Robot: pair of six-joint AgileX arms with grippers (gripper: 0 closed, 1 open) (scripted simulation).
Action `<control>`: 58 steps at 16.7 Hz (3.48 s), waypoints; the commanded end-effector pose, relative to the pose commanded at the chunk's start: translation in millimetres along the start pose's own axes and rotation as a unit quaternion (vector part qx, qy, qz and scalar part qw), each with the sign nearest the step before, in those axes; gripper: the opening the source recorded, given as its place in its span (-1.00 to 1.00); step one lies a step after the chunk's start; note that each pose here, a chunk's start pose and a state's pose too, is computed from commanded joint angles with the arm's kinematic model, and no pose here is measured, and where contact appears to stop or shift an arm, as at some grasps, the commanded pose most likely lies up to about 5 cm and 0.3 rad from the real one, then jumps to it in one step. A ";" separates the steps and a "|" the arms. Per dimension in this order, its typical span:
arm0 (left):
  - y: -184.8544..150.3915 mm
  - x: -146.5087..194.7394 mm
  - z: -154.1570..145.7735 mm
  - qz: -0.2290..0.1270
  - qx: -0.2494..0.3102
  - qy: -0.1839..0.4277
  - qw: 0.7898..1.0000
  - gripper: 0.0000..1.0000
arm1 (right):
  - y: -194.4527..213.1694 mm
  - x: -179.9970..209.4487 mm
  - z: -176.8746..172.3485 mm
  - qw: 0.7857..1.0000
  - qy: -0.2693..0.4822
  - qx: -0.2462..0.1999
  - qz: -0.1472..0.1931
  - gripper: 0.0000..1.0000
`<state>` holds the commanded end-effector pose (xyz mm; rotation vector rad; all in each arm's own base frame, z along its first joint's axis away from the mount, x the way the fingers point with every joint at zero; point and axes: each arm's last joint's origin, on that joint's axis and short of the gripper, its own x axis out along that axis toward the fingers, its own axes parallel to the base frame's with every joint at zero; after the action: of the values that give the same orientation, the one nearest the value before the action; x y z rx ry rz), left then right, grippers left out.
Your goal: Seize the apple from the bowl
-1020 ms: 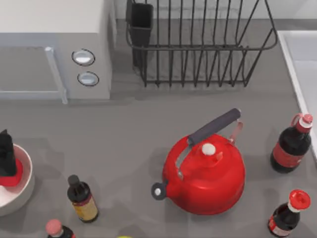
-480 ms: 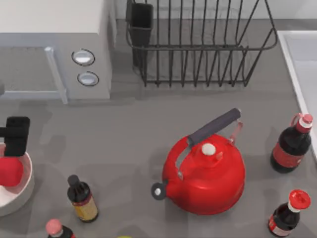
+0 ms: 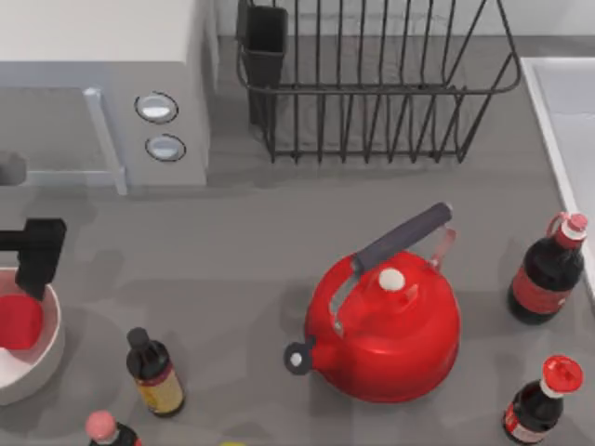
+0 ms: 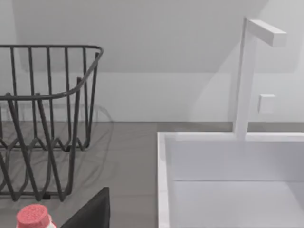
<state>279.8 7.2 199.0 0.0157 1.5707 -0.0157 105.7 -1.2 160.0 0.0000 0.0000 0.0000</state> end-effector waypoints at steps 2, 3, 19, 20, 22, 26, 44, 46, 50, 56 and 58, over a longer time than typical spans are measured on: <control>0.0 0.0 0.0 0.000 0.000 0.000 1.000 1.00 | 0.0 0.0 0.0 1.000 0.000 0.000 0.000 1.00; -1.0 0.0 -0.5 0.000 0.002 -0.001 1.000 1.00 | 0.0 0.0 0.0 1.000 0.000 0.000 0.000 1.00; 0.0 108.5 0.0 0.000 0.000 0.000 1.000 1.00 | 0.0 0.0 0.0 1.000 0.000 0.000 0.000 1.00; 0.0 108.5 0.0 0.000 0.000 0.000 1.000 1.00 | 0.0 0.0 0.0 1.000 0.000 0.000 0.000 1.00; 0.0 108.5 0.0 0.000 0.000 0.000 1.000 0.70 | 0.0 0.0 0.0 1.000 0.000 0.000 0.000 1.00; 0.0 108.5 0.0 0.000 0.000 0.000 1.000 0.10 | 0.0 0.0 0.0 1.000 0.000 0.000 0.000 1.00; 1.0 68.3 -12.8 0.003 0.007 -0.015 1.000 -1.00 | 0.0 0.0 0.0 1.000 0.000 0.000 0.000 1.00; 1.3 58.0 -5.6 0.003 0.007 -0.011 1.000 -1.00 | 0.0 0.0 0.0 1.000 0.000 0.000 0.000 1.00; 2.4 5.3 17.1 0.003 0.008 -0.005 1.000 -1.00 | 0.0 0.0 0.0 1.000 0.000 0.000 0.000 1.00; 2.2 -121.9 12.8 0.002 0.008 0.000 1.000 -1.00 | 0.0 0.0 0.0 1.000 0.000 0.000 0.000 1.00; 1.6 -152.3 0.9 0.003 0.007 -0.006 1.000 -1.00 | 0.0 0.0 0.0 1.000 0.000 0.000 0.000 1.00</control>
<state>280.7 8.9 351.3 0.0315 1.5577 -0.0232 105.7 -1.2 160.0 0.0000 0.0000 0.0000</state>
